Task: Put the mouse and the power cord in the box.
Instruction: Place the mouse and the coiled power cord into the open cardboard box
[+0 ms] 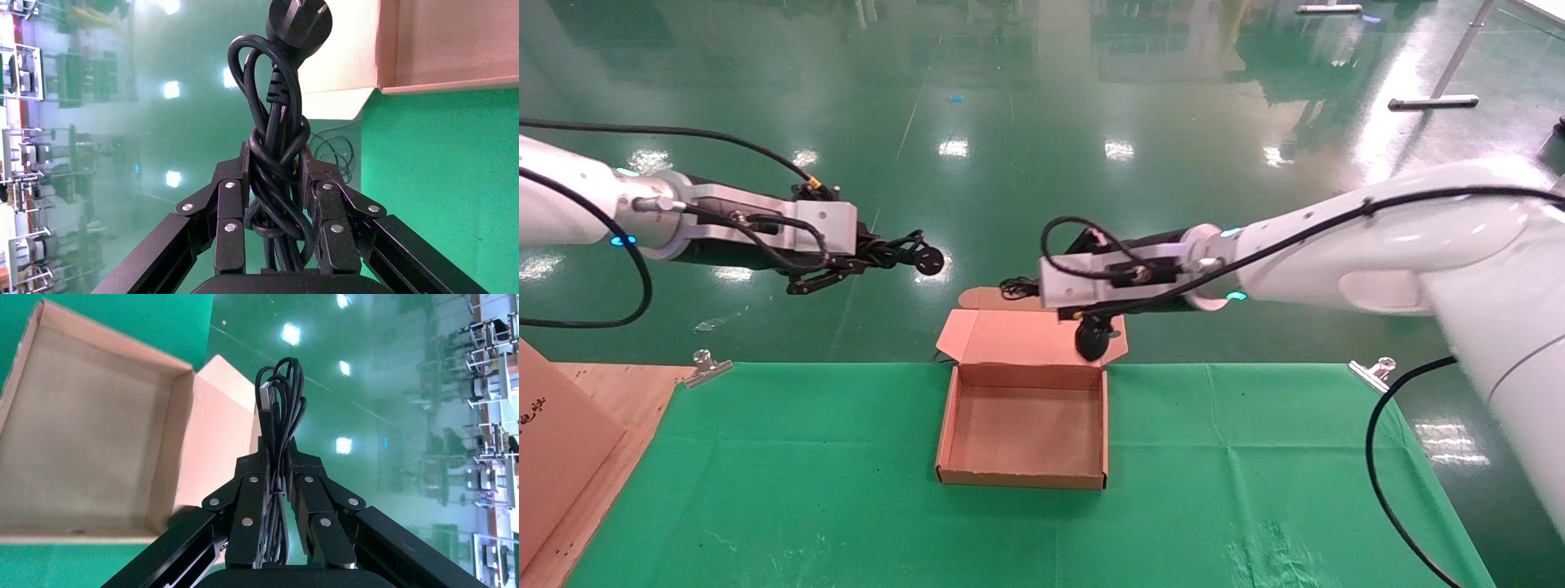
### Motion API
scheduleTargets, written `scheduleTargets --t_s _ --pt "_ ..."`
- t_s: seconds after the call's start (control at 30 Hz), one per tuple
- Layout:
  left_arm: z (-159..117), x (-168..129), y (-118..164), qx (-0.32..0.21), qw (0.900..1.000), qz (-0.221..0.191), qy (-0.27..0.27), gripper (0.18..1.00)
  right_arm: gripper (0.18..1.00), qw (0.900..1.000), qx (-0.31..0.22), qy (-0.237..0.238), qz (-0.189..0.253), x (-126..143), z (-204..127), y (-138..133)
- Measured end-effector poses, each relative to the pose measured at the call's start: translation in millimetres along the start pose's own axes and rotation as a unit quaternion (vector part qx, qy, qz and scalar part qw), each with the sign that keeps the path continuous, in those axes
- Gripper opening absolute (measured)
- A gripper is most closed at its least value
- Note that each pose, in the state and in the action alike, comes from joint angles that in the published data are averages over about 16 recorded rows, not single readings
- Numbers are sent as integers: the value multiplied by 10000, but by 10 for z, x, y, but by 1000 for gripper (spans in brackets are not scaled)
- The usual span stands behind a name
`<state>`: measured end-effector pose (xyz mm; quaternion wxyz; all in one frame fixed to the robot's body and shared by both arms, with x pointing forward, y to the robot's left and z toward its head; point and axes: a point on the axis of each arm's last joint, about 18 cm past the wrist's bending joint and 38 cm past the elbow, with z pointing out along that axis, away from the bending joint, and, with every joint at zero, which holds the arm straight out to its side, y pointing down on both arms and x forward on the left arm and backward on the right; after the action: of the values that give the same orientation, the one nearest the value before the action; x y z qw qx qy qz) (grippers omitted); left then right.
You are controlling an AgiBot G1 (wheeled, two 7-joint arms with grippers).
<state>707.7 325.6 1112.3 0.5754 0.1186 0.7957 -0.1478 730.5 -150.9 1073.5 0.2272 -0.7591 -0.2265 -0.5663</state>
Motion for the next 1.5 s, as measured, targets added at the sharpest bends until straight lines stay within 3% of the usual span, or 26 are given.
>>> scheduleTargets --t_s 0.3,0.57,0.93,1.5 --pt "-124 82 204 15 9998 -187 -79 341 224 9996 142 -142 -175 -239 274 -308" --pt "-233 221 430 -24 9994 -325 -105 341 224 9977 149 -419 -514 -610 518 -503" --pt "-153 522 645 -218 9992 -319 66 341 224 9966 -146 -596 -547 -967 681 -392" --pt "183 699 471 -140 9992 -299 246 340 260 9977 -220 -540 -359 -1000 703 -322"
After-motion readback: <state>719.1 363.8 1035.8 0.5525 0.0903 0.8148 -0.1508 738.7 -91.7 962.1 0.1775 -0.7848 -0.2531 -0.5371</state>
